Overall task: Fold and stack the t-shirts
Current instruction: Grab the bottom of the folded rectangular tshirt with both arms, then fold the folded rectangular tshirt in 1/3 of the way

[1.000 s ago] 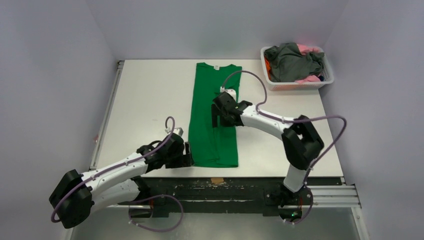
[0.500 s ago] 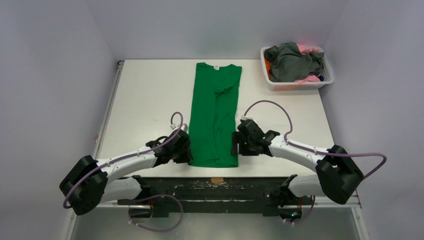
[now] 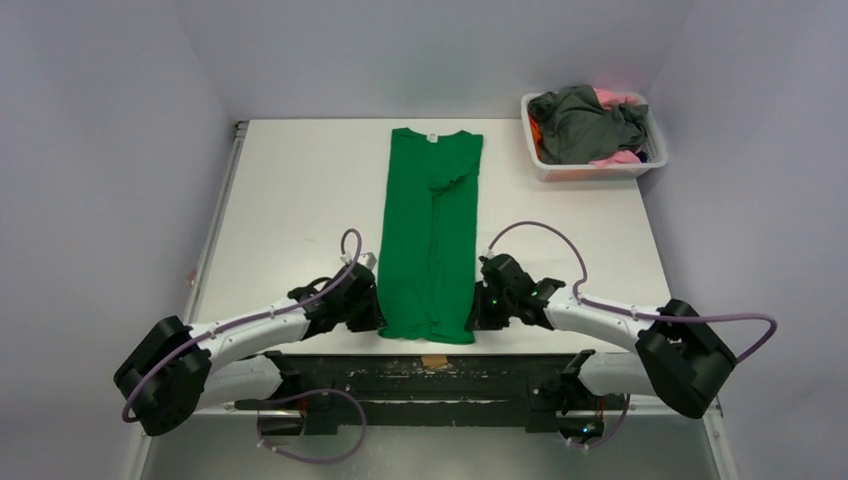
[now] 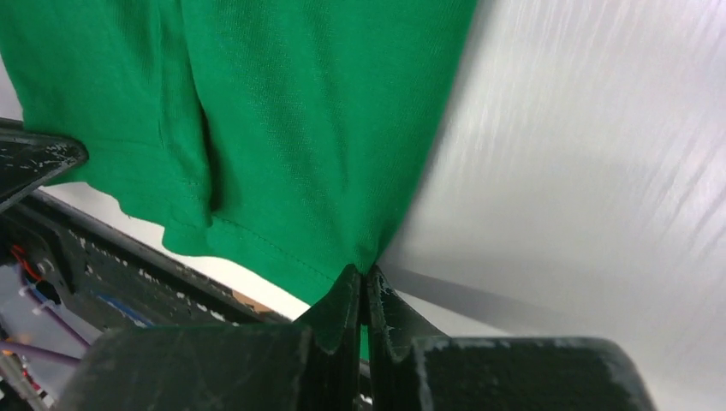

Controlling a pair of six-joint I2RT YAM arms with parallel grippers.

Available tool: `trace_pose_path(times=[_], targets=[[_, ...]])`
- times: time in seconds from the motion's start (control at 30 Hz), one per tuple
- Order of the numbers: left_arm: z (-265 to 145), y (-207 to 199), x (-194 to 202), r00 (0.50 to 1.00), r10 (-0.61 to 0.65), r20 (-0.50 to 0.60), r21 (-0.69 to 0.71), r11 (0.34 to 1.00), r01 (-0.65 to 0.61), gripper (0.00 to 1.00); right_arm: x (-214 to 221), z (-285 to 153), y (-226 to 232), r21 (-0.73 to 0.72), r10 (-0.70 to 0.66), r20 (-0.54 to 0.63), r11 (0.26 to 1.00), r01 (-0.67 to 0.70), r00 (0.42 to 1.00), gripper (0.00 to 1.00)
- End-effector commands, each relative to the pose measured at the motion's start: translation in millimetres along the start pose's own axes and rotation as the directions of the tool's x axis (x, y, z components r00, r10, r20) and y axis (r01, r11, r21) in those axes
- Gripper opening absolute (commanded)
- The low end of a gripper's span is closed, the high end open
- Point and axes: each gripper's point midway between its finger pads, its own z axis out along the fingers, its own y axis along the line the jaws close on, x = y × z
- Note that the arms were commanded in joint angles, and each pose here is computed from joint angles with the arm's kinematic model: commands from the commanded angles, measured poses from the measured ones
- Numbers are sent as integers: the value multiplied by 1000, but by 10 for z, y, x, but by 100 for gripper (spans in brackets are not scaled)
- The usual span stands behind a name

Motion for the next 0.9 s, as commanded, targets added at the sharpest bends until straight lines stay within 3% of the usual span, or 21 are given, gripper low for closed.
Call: trace_pose_path(times=[0.0,0.1,0.33,0.43,0.57,0.73,0.87], targets=[[-173,121,445,991,45,-125,-9,999,-47,0,318,-165,-92,-5,16,-76,1000,-16,997,0],[-346,117,547,985,112,-132,-4,994,-113,0,424,-306,-148,-15,25,-78,1000,-26,997,0],[-511,-341,420,982,173,-78,202,967,-155,0,270,-486,91,-142,43,21,989,-40,999,0],[-546,-513,156,987,157,-14,202,968,-151,0,69,-585,319,-192,57,68,980,-43,996,0],[-512,-718,-241,995,88,37,238,967,-94,0,-336,-654,483,-157,40,180,988,-11,983,0],[-491,-723,-793,993,50,103,143,988,-64,0,-864,-603,509,-85,56,260,996,-35,964,0],[-415,-659,-1258,988,28,155,62,997,-38,0,-1334,-550,456,-121,93,305,991,-58,948,0]])
